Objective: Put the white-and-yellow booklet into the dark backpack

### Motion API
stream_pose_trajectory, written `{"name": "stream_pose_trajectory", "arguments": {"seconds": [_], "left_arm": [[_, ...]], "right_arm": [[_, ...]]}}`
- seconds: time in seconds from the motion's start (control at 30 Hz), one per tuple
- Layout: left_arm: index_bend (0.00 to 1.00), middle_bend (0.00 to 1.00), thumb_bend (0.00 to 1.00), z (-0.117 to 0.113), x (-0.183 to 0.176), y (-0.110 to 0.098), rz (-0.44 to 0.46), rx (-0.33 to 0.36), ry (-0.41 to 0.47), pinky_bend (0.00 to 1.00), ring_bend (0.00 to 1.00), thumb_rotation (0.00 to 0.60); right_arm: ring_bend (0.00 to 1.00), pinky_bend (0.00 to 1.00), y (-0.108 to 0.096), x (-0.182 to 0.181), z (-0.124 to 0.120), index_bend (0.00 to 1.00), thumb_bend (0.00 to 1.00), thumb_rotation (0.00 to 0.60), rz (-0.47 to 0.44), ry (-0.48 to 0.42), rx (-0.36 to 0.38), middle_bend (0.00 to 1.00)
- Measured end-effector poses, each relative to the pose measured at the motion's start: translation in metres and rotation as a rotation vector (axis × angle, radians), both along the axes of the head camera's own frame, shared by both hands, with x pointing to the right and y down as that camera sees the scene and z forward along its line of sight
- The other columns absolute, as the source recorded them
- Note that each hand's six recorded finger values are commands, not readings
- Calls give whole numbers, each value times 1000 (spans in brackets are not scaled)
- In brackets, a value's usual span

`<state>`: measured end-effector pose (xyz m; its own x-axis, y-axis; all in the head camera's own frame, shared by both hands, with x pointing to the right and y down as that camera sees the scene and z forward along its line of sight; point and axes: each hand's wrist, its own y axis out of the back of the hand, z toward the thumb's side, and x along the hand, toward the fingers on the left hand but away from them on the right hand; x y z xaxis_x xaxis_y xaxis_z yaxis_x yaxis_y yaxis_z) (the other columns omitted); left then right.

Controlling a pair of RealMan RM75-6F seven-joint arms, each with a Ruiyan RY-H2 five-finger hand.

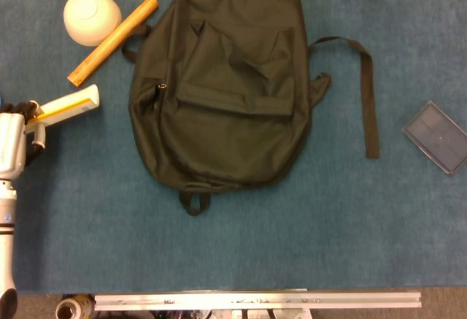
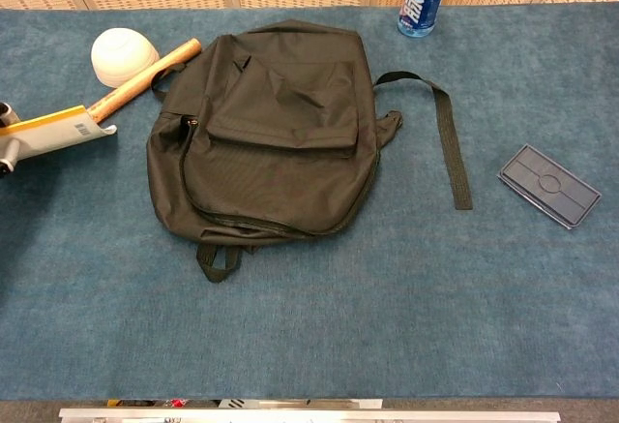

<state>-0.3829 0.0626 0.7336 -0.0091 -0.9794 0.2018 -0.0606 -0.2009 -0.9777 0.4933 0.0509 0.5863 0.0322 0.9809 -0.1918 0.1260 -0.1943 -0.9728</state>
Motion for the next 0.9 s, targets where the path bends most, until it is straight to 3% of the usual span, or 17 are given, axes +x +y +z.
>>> {"name": "stream_pose_trajectory", "arguments": {"seconds": [0.27, 0.43, 0.63, 0.9], "left_arm": [[759, 602, 330, -32, 6, -4, 95, 142, 52, 534, 502, 600], [758, 607, 326, -54, 13, -5, 154, 216, 112, 533, 505, 600], [756, 609, 325, -71, 24, 0, 219, 255, 171, 527, 505, 600], [755, 612, 325, -82, 33, 5, 262, 272, 199, 527, 505, 600]], "right_arm": [[151, 228, -9, -15, -9, 245, 65, 600, -16, -51, 33, 292], [151, 228, -14, -28, -9, 245, 30, 600, -39, -95, 6, 298], [151, 247, -22, -58, -6, 245, 4, 600, -116, -166, -85, 314], [155, 252, -32, -126, 15, 245, 0, 600, -290, -256, -257, 318]]}}
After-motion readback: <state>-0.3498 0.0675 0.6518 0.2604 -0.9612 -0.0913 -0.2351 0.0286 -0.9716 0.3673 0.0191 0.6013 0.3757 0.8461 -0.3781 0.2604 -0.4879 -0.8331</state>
